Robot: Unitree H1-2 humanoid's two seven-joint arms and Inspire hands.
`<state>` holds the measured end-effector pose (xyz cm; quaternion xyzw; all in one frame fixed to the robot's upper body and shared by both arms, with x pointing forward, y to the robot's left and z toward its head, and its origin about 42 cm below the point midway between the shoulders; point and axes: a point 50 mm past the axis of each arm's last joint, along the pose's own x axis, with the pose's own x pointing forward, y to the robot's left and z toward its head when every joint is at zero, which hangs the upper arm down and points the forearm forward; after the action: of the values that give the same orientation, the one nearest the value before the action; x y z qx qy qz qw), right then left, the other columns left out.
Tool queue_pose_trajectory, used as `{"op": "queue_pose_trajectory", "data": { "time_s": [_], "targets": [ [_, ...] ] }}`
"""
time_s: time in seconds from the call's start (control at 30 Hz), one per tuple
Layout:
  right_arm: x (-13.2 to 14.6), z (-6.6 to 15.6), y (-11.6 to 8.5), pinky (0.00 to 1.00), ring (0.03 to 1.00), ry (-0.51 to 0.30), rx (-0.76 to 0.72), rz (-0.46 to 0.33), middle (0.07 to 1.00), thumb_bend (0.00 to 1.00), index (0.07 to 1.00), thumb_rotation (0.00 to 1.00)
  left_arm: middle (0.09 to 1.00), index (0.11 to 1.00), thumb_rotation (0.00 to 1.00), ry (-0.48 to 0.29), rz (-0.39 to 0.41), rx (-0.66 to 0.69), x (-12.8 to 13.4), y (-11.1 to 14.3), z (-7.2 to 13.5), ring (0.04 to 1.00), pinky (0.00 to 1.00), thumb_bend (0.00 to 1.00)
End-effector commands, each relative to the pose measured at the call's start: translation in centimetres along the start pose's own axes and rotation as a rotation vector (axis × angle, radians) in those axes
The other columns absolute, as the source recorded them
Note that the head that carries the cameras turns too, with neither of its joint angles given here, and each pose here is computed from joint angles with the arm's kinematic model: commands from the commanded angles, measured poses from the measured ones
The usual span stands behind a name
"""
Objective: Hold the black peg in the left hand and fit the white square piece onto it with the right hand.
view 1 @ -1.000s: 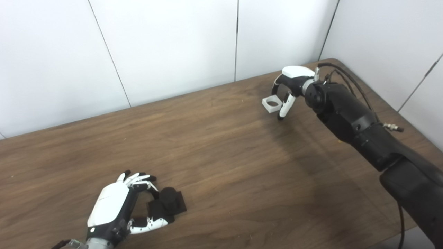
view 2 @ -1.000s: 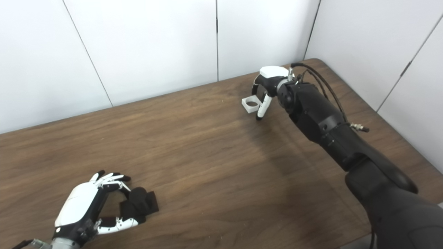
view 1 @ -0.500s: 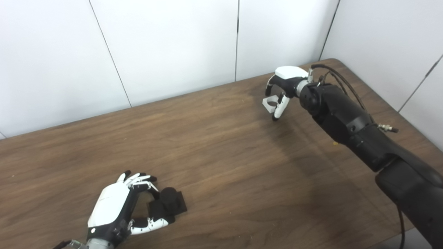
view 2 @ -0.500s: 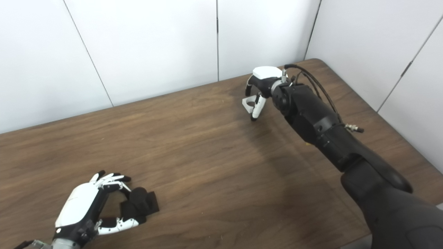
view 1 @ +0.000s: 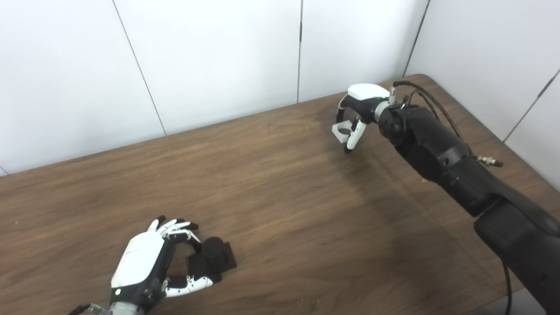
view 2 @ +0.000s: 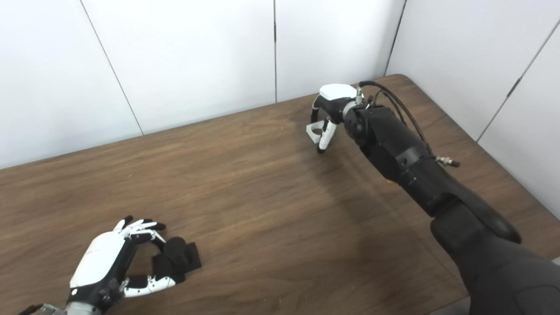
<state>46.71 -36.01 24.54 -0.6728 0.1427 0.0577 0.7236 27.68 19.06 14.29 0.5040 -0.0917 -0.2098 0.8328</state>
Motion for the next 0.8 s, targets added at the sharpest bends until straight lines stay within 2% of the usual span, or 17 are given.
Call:
{"op": "queue_pose_trajectory", "data": {
  "time_s": [0.0, 0.27, 0.43, 0.47, 0.53, 0.77],
  "targets": [
    [-0.1, -0.9, -3.3, 1.00, 0.982, 0.022, -0.031, -0.075, 0.894, 0.83, 0.632, 0.14, 0.782, 0.485, 0.05, 0.048, -0.094, 0.004, -1.1, -1.4, -0.8, 0.868, 1.00, 0.52],
    [-0.3, -1.1, -3.4, 1.00, 0.980, 0.022, -0.024, -0.078, 0.889, 0.83, 0.634, 0.14, 0.782, 0.485, 0.05, 0.045, -0.093, -0.003, -1.2, -1.4, -0.8, 0.867, 1.00, 0.52],
    [-0.1, -0.7, -3.0, 1.00, 0.977, 0.009, -0.012, -0.077, 0.880, 0.83, 0.603, 0.13, 0.782, 0.485, 0.05, 0.045, -0.093, -0.001, -1.2, -1.3, -0.7, 0.868, 1.00, 0.52],
    [-0.1, -0.6, -2.9, 1.00, 0.977, 0.006, -0.015, -0.075, 0.879, 0.68, 0.548, 0.14, 0.781, 0.485, 0.05, 0.044, -0.091, -0.001, -1.2, -1.3, -0.7, 0.867, 1.00, 0.52],
    [0.0, -0.6, -2.8, 1.00, 0.973, -0.005, -0.017, -0.074, 0.867, 0.56, 0.502, 0.14, 0.782, 0.485, 0.05, 0.045, -0.092, -0.002, -1.2, -1.3, -0.7, 0.869, 1.00, 0.52],
    [-0.1, -1.0, -2.4, 1.00, 0.970, -0.004, 0.005, -0.078, 0.841, 0.52, 0.484, 0.13, 0.783, 0.484, 0.05, 0.044, -0.091, -0.006, -1.3, -1.3, -0.7, 0.869, 1.00, 0.52]
  ]
}}
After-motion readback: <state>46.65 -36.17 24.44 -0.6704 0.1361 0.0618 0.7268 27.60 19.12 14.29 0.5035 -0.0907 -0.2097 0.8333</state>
